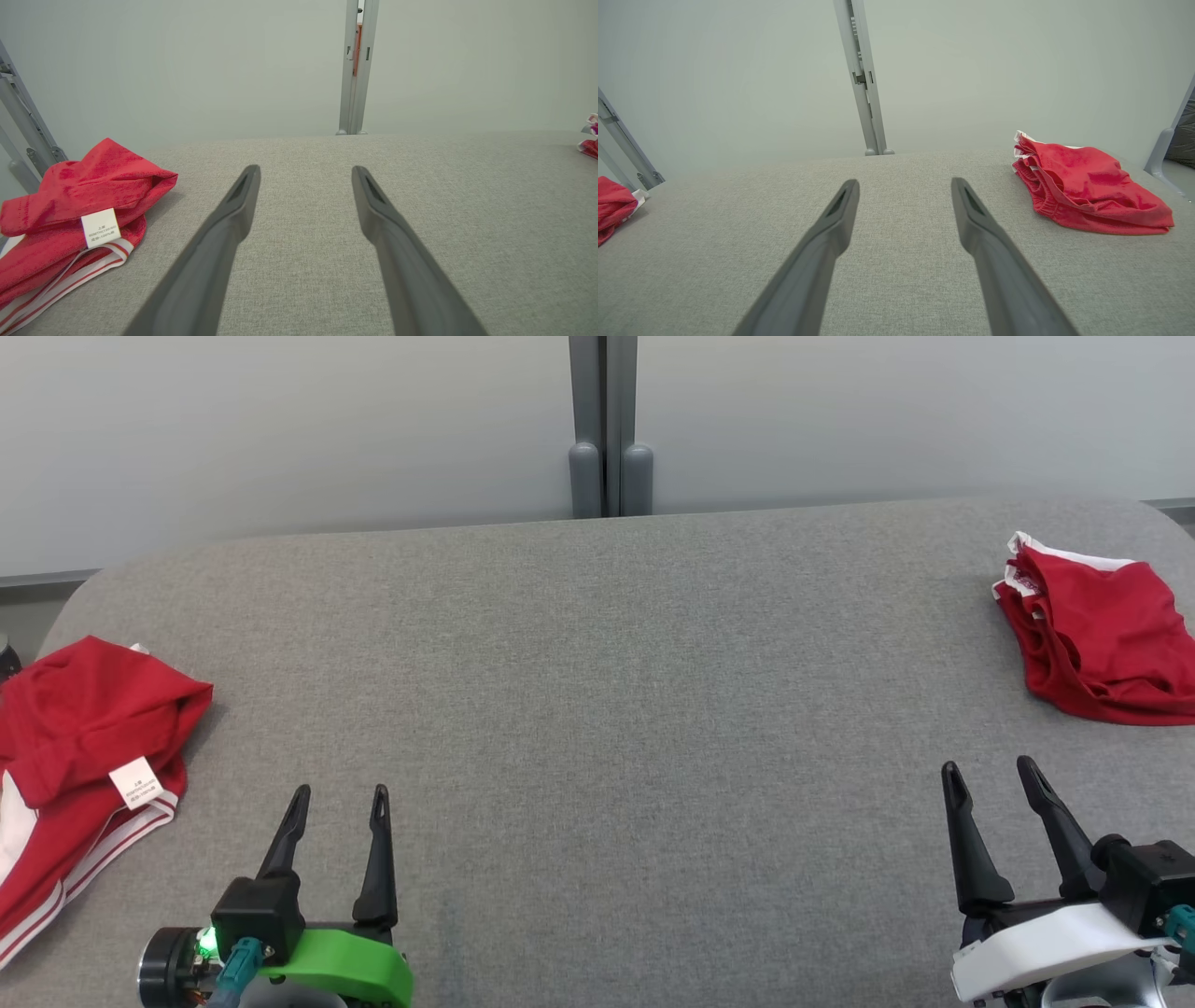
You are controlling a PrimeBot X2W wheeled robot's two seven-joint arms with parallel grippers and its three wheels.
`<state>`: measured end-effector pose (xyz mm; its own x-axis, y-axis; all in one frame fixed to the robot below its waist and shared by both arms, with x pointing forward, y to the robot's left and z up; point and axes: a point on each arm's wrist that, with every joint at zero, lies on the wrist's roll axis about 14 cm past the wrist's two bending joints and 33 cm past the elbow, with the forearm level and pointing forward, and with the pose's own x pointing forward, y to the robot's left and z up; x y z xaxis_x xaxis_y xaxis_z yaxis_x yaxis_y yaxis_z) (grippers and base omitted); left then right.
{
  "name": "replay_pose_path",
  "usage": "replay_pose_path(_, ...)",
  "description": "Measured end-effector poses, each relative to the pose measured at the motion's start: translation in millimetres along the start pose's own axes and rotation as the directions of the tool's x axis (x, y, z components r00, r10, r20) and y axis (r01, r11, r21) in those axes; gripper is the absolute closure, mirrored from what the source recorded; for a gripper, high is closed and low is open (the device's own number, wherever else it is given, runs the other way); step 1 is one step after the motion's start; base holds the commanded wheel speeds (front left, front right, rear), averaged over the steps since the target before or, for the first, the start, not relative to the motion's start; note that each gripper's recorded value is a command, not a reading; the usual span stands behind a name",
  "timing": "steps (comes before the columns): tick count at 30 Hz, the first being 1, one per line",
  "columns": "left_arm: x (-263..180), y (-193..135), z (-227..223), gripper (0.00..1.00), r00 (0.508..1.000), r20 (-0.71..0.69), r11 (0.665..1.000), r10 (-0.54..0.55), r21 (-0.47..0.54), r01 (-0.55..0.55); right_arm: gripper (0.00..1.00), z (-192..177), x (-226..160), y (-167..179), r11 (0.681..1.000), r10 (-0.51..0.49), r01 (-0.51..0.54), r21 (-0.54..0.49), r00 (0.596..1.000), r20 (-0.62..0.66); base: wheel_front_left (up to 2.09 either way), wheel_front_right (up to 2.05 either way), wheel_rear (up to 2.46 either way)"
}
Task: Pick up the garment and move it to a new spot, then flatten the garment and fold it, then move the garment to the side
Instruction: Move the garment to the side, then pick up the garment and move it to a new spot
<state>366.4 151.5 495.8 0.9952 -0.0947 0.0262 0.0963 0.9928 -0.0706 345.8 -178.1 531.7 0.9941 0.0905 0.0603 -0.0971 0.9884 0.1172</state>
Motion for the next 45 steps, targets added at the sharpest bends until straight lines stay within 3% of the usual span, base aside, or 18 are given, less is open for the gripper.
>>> replay_pose_path(11, 1, 10, 3, 0.00, 0.999, 0.010, 0.999, 0.033, -0.001, -0.033, 0.00, 1, 8, 7, 1.000, 0.024, -0.024, -0.008, 1.000, 0.004, 0.00, 0.00, 0.00)
replay_pose_path(21, 5, 45, 27, 0.00, 0.984, 0.083, 0.987, 0.161, -0.038, -0.158, 0.00, 5, 45, 55, 0.982, 0.189, -0.189, -0.003, 0.982, 0.024, 0.00, 0.00, 0.00)
replay_pose_path(28, -24, 95, 38, 0.00, 0.939, 0.114, 0.946, 0.324, -0.038, -0.322, 0.00, 2, 68, 110, 0.934, 0.358, -0.358, 0.004, 0.934, 0.013, 0.00, 0.00, 0.00)
replay_pose_path(36, -71, 144, 45, 0.00, 0.858, 0.130, 0.868, 0.497, -0.041, -0.496, 0.00, -6, 82, 162, 0.863, 0.505, -0.505, 0.014, 0.863, -0.010, 0.00, 0.00, 0.00)
replay_pose_path(41, -87, 161, 43, 0.00, 0.826, 0.121, 0.833, 0.551, -0.033, -0.552, 0.00, -10, 90, 180, 0.831, 0.556, -0.556, 0.015, 0.831, -0.020, 0.00, 0.00, 0.00)
replay_pose_path(45, -76, 168, 45, 0.00, 0.821, 0.119, 0.828, 0.559, -0.023, -0.560, 0.00, -10, 102, 184, 0.816, 0.578, -0.578, 0.002, 0.815, -0.022, 0.00, 0.00, 0.00)
